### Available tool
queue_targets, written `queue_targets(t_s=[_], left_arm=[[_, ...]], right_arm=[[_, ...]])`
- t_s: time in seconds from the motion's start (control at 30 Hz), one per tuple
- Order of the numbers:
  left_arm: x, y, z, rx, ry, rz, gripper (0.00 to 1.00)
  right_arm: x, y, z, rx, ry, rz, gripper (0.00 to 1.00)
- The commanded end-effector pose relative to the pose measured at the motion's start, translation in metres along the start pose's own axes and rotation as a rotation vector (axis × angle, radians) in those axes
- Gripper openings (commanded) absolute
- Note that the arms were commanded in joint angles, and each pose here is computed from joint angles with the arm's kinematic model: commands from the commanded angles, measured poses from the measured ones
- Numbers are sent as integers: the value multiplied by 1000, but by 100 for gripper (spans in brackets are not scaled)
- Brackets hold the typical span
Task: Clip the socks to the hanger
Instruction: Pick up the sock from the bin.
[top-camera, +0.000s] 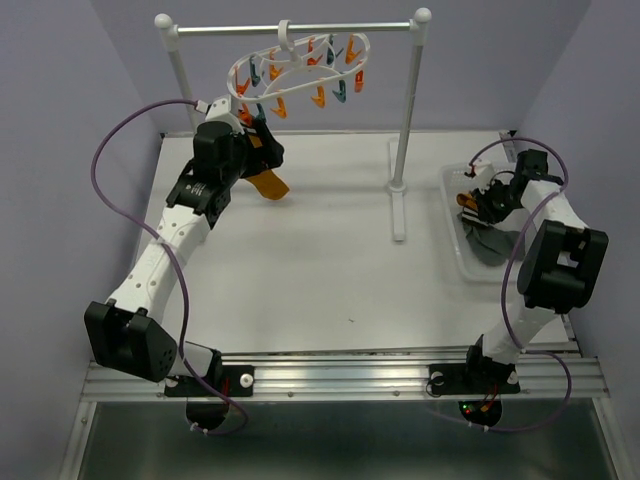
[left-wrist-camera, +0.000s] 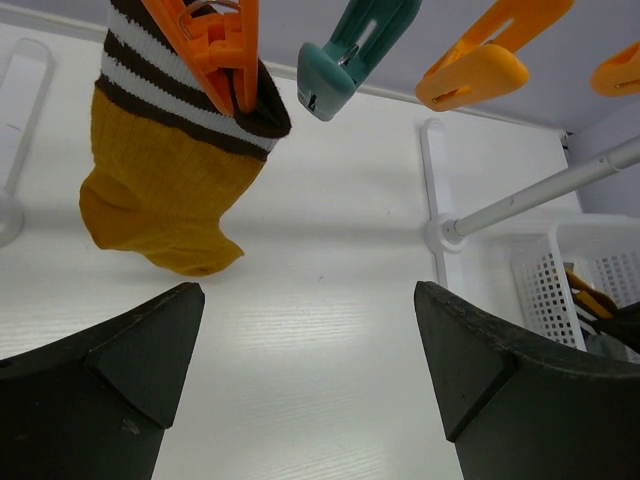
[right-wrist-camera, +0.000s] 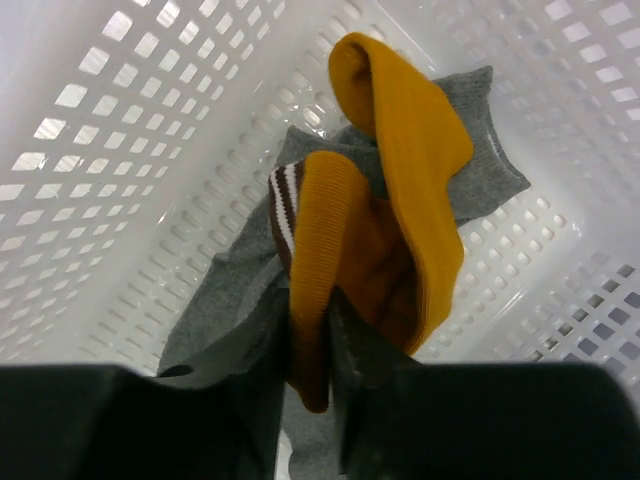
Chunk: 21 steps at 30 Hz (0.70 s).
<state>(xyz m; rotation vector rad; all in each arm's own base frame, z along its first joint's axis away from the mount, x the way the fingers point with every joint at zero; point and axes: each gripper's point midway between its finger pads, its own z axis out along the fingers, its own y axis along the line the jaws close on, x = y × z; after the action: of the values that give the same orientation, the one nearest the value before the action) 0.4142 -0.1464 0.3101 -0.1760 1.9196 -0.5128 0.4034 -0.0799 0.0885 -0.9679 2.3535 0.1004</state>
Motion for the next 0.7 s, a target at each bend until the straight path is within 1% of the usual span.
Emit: queue_targets(t_s=[0.0,0.03,0.13,0.2,0.23,0.27,0.37,0.4,0.43,0.47,0.5,0.53,0.57,0.6,0.63,0.67], left_arm=[[-27,-13,-20,35,-96,1,99],[-28,-14,-21,39,-99,2,99],[-32,-20,-24,68,-111,12,99],[-32,-33,-28,133,-110,31,99],[-34,-34,-29,138,-118,42,99],[-31,-41,-31,174,-110,53,99],[-27,-55,-34,254,-113,69,99],[-28,-61,-36,284,-119,76,99],[-27,-66,-37,310,-117,79,99],[-24,-73,-39,347,-107,85,99],[-23,-78,-41,369,-103,90,99],[-23,-86,-44,407,-103,98,99],[-21,-95,-48,439,-100,105,99],[-22,-102,-52,469,-107,112,99],[-22,-110,-57,504,-106,117,99],[-21,-120,-63,540,-109,123,99]], right_arm=[[-26,-23,-16,112,-74,-4,11],[-35,-33,-23,159,-95,12,1],[-56,-42,-41,208,-159,66,1],[-86,-49,-70,244,-249,69,1],[-96,-49,-80,255,-279,85,1],[-106,-48,-91,259,-318,144,1],[-142,-38,-128,240,-454,235,1],[-158,-35,-146,245,-524,253,1],[-166,-33,-154,239,-565,299,1],[-176,-27,-160,201,-617,401,1],[-193,-16,-171,128,-692,394,1],[-204,-2,-179,45,-743,464,1],[-214,11,-185,-32,-789,466,1],[-235,29,-203,-157,-890,390,1],[-233,46,-196,-301,-897,544,1],[-243,63,-209,-369,-953,515,1]])
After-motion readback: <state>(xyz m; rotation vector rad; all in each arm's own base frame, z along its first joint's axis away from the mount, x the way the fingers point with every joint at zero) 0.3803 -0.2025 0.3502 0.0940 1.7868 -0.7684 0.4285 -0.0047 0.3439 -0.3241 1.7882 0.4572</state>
